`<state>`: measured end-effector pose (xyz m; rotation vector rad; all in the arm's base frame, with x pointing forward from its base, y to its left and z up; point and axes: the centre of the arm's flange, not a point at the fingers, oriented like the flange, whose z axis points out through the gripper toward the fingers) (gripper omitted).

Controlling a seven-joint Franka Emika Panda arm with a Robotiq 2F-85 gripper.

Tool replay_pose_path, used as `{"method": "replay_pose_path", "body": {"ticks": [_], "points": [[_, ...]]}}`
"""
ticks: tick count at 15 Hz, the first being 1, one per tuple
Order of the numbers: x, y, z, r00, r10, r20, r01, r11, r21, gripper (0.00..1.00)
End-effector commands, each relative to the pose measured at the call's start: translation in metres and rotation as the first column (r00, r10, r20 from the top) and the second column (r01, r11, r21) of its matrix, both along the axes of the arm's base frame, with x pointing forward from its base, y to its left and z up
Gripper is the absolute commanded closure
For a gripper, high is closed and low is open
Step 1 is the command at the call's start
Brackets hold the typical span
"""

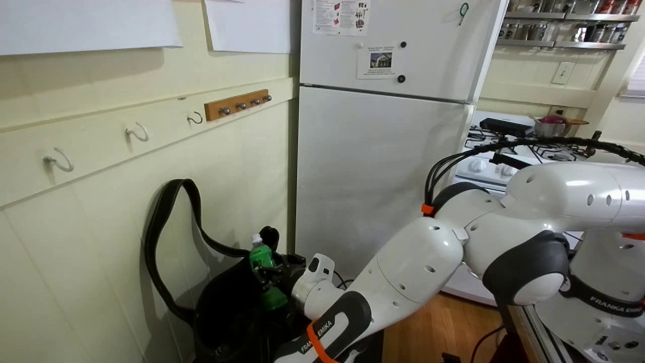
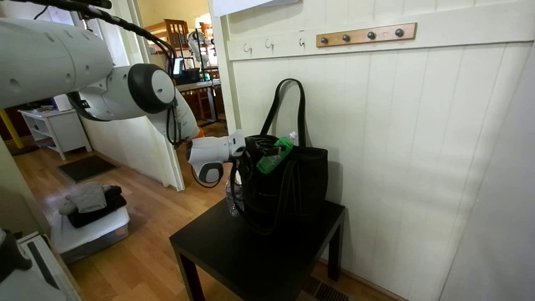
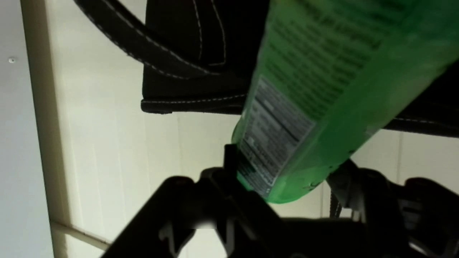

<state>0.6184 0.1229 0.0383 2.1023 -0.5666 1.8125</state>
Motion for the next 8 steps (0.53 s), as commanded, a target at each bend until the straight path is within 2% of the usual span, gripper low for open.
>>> {"method": "replay_pose_path", "body": {"ticks": [1, 4, 8], "points": [[0.015, 0.005, -0.042, 1.0, 0.011, 0.008, -0.01, 0.999, -0.043, 0.63], [0.018, 0.003, -0.05, 1.0, 0.013, -0.001, -0.013, 0.998, -0.059, 0.63], [0.02, 0.002, -0.06, 0.999, 0.037, -0.028, -0.038, 0.999, -0.033, 0.63]]}}
